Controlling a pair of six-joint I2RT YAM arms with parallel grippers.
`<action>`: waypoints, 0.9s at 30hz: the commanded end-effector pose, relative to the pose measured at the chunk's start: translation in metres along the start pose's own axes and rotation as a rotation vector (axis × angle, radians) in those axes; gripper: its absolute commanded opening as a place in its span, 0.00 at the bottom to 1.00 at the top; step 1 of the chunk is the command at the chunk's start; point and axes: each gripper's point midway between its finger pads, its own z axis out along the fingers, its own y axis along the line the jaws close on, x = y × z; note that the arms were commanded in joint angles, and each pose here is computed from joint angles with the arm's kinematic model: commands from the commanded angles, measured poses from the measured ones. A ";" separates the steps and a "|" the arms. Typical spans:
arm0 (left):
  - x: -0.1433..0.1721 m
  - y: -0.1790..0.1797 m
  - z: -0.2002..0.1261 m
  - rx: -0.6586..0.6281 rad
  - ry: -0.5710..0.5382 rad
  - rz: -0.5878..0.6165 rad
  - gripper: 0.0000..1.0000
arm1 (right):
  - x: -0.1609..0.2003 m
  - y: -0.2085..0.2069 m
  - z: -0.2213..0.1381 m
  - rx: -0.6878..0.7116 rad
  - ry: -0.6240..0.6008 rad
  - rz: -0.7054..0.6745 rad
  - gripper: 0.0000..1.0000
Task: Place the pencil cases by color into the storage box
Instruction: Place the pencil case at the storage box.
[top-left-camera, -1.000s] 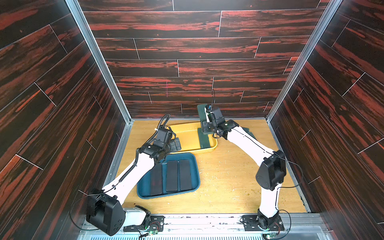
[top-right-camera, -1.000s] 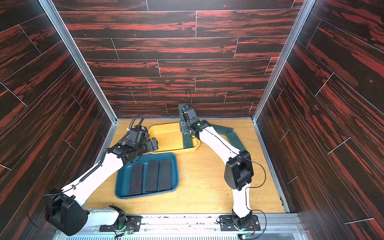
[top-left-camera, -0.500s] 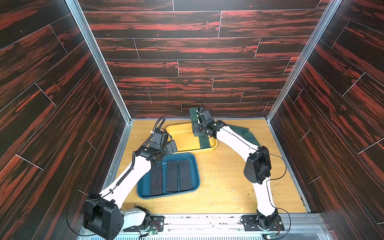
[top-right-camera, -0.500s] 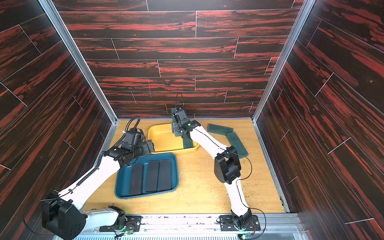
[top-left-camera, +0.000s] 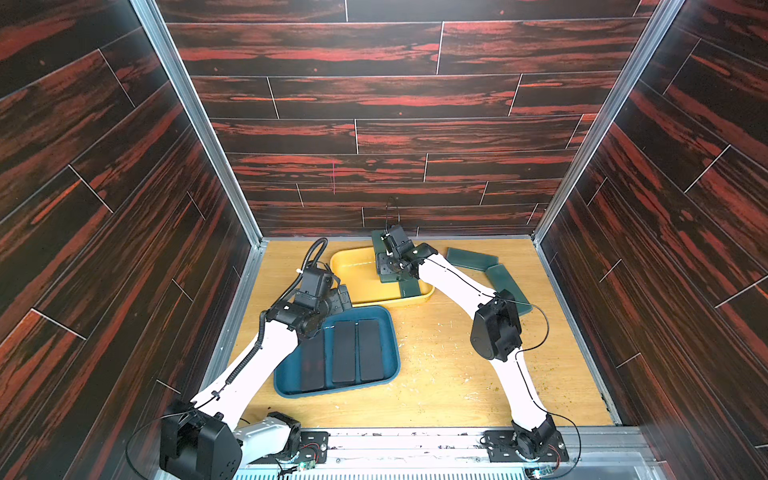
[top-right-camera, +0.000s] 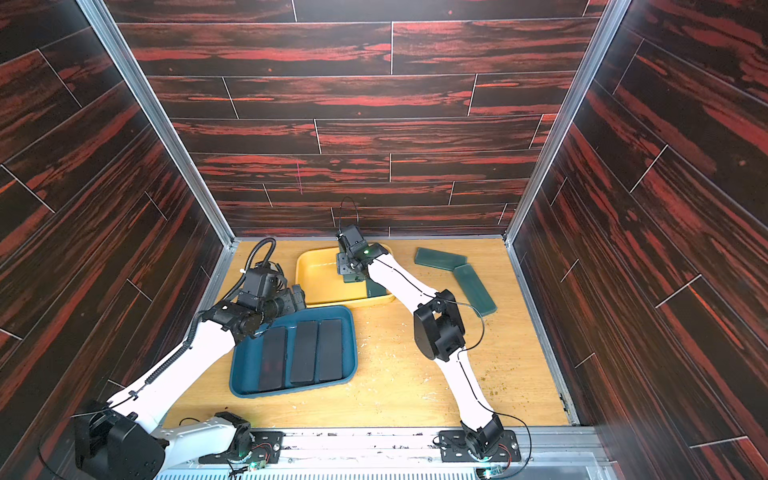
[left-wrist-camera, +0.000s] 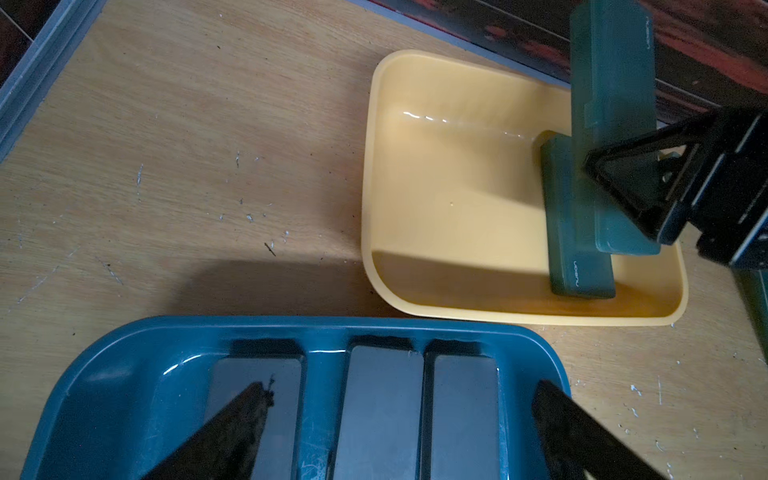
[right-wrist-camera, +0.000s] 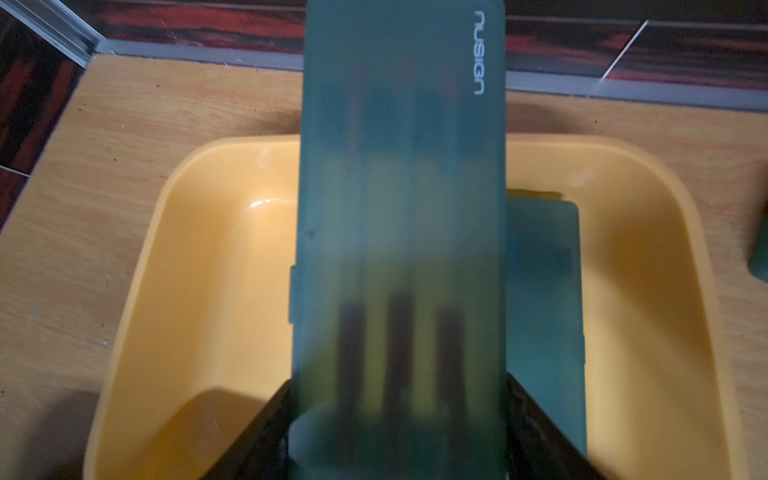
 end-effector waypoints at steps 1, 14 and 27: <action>-0.002 0.003 -0.007 0.005 -0.026 -0.015 1.00 | 0.016 0.005 0.021 -0.001 0.044 0.008 0.58; -0.002 0.002 -0.007 0.021 -0.037 -0.024 1.00 | 0.044 0.004 0.054 0.012 0.130 0.014 0.58; -0.005 -0.001 -0.007 0.030 -0.043 -0.029 1.00 | 0.066 -0.003 0.077 0.046 0.183 -0.001 0.58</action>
